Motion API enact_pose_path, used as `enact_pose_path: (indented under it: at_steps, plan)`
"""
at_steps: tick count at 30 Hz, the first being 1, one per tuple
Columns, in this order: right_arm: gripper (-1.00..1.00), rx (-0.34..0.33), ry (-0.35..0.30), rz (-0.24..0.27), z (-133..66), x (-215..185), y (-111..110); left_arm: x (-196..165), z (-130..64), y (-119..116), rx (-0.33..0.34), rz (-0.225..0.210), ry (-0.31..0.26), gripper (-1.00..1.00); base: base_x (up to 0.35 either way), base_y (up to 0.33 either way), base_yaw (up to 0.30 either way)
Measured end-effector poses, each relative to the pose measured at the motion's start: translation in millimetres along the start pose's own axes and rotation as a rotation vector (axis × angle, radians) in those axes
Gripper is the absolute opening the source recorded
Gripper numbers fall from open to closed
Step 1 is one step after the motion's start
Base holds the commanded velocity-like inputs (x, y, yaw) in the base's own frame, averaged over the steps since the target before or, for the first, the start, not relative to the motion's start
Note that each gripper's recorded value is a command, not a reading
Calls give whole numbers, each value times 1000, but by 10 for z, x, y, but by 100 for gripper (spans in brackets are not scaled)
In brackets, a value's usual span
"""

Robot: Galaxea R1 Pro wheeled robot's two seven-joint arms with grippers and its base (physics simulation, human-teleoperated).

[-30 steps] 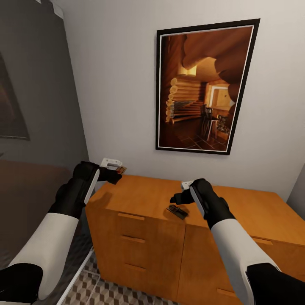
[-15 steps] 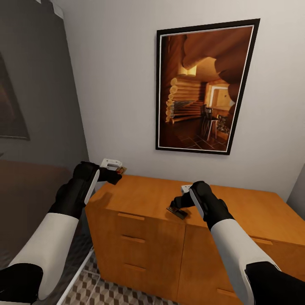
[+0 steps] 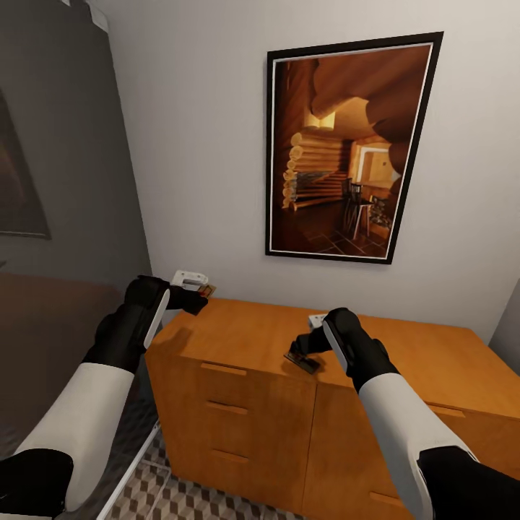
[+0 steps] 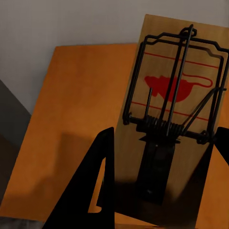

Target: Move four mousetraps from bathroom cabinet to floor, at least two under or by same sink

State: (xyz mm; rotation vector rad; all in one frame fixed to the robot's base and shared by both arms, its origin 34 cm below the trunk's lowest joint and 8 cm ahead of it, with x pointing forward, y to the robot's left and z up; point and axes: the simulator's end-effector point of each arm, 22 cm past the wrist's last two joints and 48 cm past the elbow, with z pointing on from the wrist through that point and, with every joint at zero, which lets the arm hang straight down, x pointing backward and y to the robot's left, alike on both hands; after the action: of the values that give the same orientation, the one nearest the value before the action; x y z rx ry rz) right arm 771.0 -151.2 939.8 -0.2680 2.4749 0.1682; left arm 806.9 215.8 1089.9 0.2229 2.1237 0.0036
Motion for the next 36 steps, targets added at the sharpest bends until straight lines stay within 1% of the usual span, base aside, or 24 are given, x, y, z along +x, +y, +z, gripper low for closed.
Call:
enact_pose_path:
  at_steps: [10, 36]
  plan:
    - [100, -1, -10, -2, -21, -36, 21, 4, 3, -1, 0, 0, 1, -100, 0, 0, 0]
    - [100, 0, 51, 5, 110, 179, 0, 19, 12, -2, 0, 0, 5, -100, 0, 0, 0]
